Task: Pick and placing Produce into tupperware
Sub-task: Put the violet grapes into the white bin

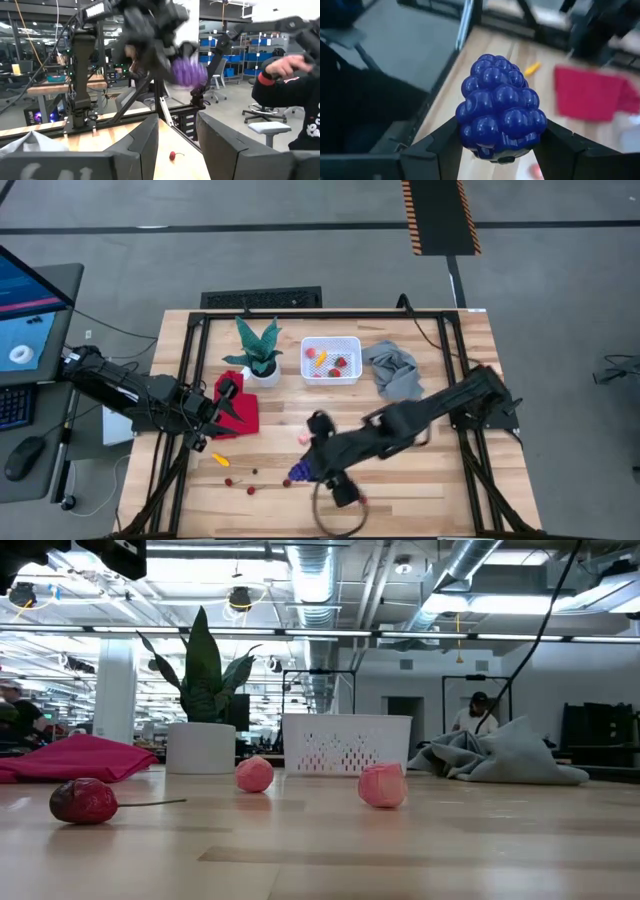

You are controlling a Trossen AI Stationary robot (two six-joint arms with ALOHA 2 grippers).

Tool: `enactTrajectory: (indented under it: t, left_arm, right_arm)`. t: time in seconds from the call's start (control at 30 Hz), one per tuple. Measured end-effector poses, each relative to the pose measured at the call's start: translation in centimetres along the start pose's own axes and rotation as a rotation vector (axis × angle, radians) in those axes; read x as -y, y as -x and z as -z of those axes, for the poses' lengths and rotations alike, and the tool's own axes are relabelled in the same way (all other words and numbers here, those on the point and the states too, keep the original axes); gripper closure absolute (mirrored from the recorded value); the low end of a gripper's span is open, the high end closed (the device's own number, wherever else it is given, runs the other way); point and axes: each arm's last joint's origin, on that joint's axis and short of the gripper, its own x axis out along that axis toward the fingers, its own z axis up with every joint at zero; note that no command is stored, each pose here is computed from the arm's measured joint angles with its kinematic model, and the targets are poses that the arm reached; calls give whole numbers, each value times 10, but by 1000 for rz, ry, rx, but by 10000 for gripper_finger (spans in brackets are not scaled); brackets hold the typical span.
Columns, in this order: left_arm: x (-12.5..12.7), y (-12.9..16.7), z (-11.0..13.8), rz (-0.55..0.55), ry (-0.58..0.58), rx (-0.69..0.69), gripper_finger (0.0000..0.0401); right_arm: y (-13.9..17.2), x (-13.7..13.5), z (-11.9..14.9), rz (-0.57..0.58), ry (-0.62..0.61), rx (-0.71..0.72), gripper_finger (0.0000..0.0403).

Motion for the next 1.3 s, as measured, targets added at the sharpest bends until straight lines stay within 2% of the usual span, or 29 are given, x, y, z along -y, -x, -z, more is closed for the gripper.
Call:
enactTrajectory:
  t: [0.27, 0.67, 0.77, 0.87, 1.0, 1.13, 1.3]
  left_arm:
    - [0, 0, 0, -3, 0, -2, 276]
    - [0, 0, 1, -2, 1, -10, 276]
    - [0, 0, 1, -2, 1, -10, 276]
    - [0, 0, 1, -3, 2, -9, 276]
    - [0, 0, 1, -3, 3, -9, 276]
    - [0, 0, 1, -2, 2, -9, 276]
    - [0, 0, 1, -3, 12, -9, 276]
  right_arm:
    - [91, 27, -20, 101, 63, 208, 172]
    - [197, 66, -15, 238, 38, 399, 172]
    - [221, 78, -10, 310, 23, 434, 172]
    - [244, 92, -3, 442, -12, 448, 172]
    - [263, 113, 7, 617, -86, 442, 172]
    - [268, 139, 15, 789, -159, 391, 172]
    - [259, 182, 28, 902, -269, 312, 172]
